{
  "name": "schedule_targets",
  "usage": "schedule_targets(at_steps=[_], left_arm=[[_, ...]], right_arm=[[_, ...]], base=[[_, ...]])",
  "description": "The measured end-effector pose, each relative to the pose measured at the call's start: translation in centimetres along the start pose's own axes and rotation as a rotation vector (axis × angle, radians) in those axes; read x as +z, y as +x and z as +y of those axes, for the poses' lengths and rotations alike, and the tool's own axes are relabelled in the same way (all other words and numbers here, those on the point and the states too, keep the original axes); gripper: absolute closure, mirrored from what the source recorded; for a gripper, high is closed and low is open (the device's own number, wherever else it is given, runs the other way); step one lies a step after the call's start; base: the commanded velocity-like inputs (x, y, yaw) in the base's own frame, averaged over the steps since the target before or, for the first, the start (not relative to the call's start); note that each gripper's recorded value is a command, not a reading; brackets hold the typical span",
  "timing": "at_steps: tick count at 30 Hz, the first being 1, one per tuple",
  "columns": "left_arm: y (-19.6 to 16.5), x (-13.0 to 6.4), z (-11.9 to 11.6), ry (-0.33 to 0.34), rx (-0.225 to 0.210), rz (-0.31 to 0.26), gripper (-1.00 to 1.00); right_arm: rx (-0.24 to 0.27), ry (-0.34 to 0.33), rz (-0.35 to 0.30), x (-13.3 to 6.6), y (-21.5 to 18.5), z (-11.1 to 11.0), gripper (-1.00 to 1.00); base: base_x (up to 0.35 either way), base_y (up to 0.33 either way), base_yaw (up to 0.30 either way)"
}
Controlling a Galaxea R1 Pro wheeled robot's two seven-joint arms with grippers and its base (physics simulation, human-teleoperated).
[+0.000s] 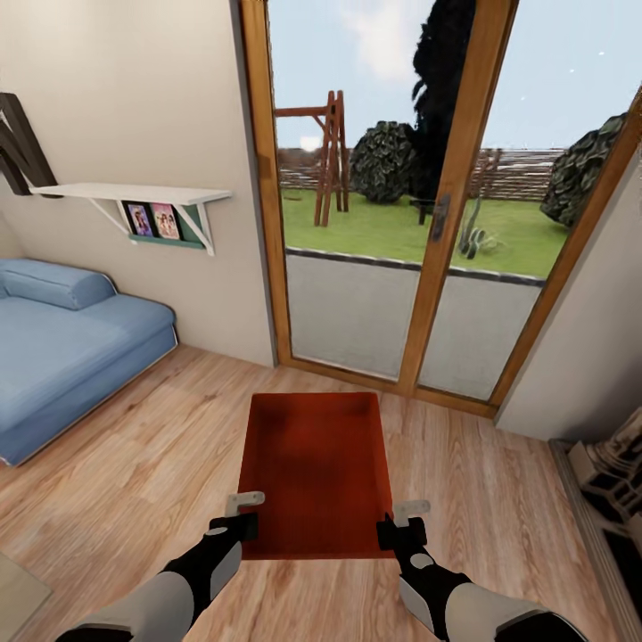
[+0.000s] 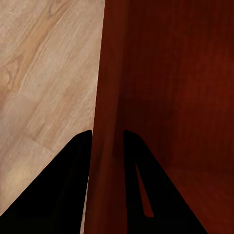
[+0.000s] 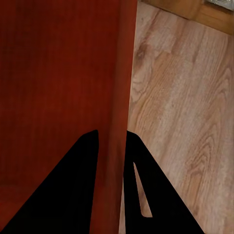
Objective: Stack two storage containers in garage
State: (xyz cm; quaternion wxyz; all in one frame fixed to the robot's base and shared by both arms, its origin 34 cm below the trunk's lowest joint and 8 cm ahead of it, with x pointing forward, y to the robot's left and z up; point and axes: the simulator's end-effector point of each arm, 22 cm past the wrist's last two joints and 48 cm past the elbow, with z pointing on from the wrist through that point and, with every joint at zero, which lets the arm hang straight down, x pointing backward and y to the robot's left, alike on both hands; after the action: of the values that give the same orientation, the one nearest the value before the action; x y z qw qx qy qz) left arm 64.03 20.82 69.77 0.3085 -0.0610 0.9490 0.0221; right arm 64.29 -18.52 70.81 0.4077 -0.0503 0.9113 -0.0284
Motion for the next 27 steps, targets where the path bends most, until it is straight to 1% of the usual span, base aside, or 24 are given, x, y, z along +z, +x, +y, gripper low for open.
schedule_targets(at_steps=[27], left_arm=[[-2.2, -1.2, -0.2, 0.005, -0.003, -0.045, 1.0]], right_arm=[[0.002, 0.005, -0.045, -0.7, -2.4, -0.3, 1.0]], base=[[0.0, 0.0, 0.0]])
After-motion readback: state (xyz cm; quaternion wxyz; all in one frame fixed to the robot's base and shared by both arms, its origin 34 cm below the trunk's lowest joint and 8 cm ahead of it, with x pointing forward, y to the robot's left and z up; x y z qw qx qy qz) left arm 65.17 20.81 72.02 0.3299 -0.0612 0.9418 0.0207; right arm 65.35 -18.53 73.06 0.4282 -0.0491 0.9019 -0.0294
